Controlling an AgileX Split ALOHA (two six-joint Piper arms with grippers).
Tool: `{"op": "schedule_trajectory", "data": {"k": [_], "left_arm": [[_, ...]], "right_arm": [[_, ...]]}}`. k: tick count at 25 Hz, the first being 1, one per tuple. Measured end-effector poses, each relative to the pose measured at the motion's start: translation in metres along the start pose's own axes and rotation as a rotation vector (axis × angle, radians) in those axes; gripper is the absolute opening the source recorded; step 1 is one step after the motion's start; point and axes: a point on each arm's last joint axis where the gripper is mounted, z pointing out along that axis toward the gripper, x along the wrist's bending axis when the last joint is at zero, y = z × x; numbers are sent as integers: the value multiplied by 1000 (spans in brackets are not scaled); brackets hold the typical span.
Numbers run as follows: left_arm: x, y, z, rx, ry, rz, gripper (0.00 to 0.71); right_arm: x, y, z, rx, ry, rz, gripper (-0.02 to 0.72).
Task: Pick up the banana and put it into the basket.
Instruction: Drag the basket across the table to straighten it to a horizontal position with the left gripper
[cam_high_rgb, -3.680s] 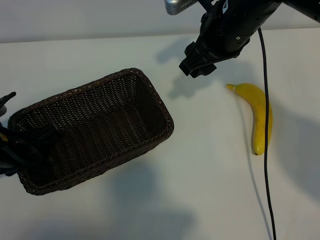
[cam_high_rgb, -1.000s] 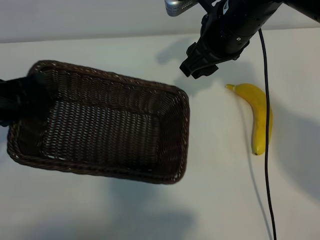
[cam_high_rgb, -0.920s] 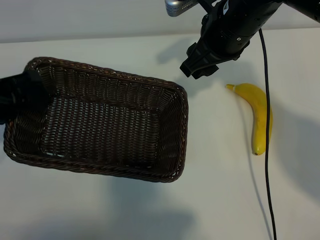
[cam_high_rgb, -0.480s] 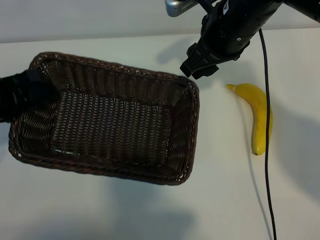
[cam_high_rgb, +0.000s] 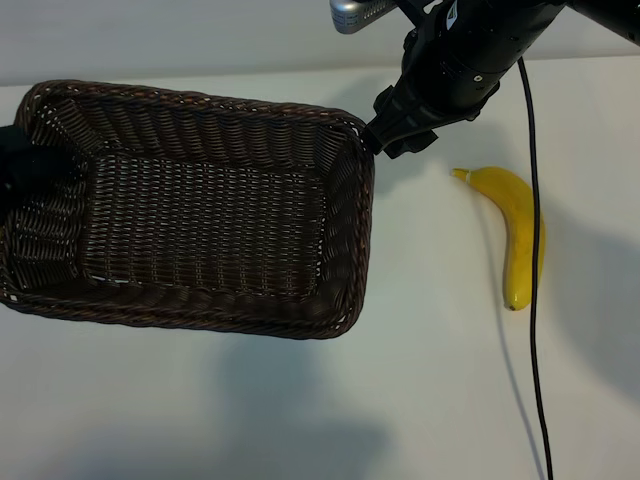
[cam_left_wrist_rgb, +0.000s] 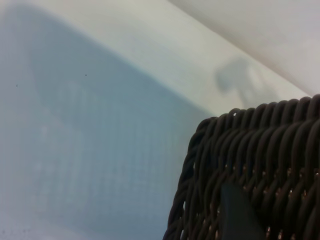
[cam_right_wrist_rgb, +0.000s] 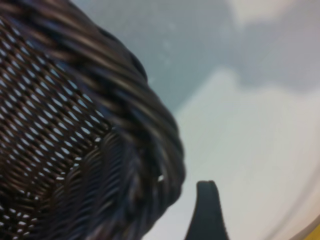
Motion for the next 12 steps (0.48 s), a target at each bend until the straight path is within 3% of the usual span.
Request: {"op": "schedule_trajectory", "data": {"k": [12], "left_arm": [[26,-1,41,44,-61,-66,383]], "right_arm": [[0,0,0,1,0,0,551]]}}
